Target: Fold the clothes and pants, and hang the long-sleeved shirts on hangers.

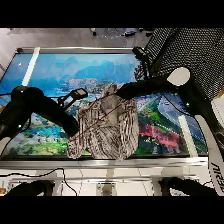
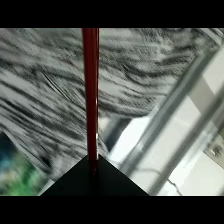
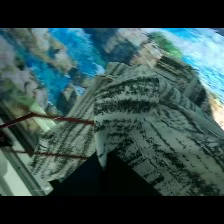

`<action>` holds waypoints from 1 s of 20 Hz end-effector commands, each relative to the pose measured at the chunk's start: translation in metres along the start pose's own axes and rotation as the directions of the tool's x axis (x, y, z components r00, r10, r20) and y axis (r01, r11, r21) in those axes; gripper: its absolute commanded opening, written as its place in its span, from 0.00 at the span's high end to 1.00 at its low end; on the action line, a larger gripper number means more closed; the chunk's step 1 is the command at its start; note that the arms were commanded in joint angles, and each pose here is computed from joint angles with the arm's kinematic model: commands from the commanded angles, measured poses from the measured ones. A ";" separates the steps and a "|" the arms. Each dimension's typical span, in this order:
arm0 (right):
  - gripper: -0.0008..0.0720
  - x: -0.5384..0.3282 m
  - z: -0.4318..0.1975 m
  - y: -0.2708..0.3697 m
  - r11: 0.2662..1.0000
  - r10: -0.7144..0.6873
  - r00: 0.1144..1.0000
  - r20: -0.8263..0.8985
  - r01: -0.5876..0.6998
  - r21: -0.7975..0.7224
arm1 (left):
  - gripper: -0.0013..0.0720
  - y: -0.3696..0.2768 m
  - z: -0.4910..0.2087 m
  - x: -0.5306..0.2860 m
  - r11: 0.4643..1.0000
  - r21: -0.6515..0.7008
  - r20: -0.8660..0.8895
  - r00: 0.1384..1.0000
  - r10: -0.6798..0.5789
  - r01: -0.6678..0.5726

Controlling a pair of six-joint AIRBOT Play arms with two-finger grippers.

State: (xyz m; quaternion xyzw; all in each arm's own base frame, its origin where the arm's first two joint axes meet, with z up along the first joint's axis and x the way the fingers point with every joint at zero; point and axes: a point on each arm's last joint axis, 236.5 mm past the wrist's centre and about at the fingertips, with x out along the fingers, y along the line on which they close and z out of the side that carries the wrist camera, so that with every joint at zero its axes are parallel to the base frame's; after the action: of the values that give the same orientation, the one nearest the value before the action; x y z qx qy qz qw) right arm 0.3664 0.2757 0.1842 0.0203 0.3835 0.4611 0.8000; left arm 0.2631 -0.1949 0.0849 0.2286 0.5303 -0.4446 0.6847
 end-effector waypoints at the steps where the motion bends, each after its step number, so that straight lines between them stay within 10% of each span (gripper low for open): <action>1: 0.93 -0.020 0.008 0.046 0.996 0.071 0.997 0.034 -0.069 -0.056 | 0.95 0.030 0.052 -0.008 0.989 0.062 0.221 0.968 0.118 -0.135; 8: 0.93 -0.038 0.003 0.101 0.972 0.089 0.995 0.033 -0.079 -0.220 | 0.95 0.015 0.085 0.005 0.989 0.135 0.340 0.940 0.009 -0.059; 11: 0.29 -0.044 0.000 0.070 0.922 -0.041 0.999 0.025 0.048 -0.385 | 0.95 0.015 0.085 0.004 0.980 0.185 0.340 0.940 0.010 -0.077; 14: 0.29 -0.081 0.012 0.058 0.762 -0.138 0.984 0.113 0.178 -0.623 | 0.95 0.012 0.088 0.003 0.964 0.252 0.353 0.936 -0.007 -0.088; 18: 0.29 -0.143 0.043 0.032 0.352 -0.308 0.900 0.310 0.410 -0.841 | 0.95 0.002 0.096 0.000 0.945 0.316 0.385 0.922 -0.048 -0.082; 20: 0.29 -0.143 0.040 0.009 0.317 -0.347 0.893 0.285 0.398 -0.861 | 0.95 -0.001 0.097 0.000 0.940 0.333 0.391 0.919 -0.059 -0.081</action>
State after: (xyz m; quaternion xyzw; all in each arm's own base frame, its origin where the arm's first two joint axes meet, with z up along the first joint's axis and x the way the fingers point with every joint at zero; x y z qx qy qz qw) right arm 0.3285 0.2149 0.2942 -0.3855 0.0899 0.4365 0.8080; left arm 0.3156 -0.2659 0.1140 0.2471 0.3136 -0.5472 0.7356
